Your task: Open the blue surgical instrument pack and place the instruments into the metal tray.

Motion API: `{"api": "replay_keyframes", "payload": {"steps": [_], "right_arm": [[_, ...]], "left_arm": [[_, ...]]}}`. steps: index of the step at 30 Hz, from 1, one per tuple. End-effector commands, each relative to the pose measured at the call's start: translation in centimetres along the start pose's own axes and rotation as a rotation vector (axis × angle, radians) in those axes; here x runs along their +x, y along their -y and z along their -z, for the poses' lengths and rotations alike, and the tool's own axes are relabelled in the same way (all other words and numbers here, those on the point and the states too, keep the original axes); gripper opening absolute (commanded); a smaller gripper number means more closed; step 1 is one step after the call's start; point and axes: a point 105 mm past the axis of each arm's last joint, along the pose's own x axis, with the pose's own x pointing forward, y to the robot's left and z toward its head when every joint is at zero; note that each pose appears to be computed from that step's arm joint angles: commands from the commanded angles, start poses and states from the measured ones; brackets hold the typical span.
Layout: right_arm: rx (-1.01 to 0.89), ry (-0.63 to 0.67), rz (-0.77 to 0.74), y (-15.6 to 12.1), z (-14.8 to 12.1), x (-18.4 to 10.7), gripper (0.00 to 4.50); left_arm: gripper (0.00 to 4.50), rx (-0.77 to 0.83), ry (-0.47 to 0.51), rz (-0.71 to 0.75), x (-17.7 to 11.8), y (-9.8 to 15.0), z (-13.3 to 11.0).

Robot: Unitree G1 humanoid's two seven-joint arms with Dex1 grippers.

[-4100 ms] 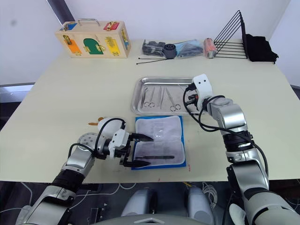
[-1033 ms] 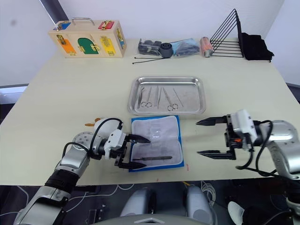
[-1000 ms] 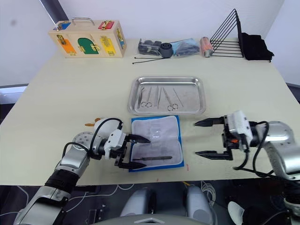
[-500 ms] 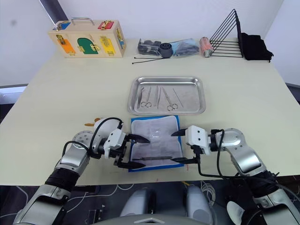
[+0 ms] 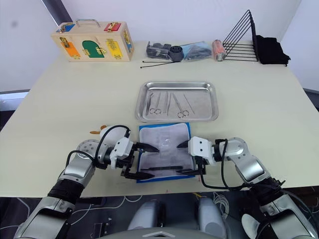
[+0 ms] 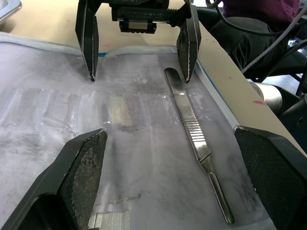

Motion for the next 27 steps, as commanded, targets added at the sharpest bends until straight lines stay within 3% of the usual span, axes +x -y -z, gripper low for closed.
{"api": "replay_keyframes", "payload": {"steps": [1,2,12,17,27], "right_arm": [[0.056,-0.096,-0.054,-1.2,2.4,0.1,3.94],[0.063,-0.099,-0.062,-1.3,2.5,0.1,3.81],[0.062,-0.118,-0.083,-1.8,3.3,0.4,0.01],[0.053,-0.096,-0.082,-1.9,2.9,0.5,0.01],[-0.007,-0.064,-0.057,-0.9,-0.6,-0.3,0.01]], "left_arm": [[4.5,-0.112,-0.059,0.062,0.3,1.9,2.6],[4.5,-0.112,-0.059,0.062,0.3,1.9,2.6],[4.5,-0.115,-0.062,0.057,0.1,2.0,2.8],[4.5,-0.115,-0.064,0.057,0.0,2.0,2.8],[4.5,-0.112,-0.061,0.055,0.1,1.9,2.9]]}}
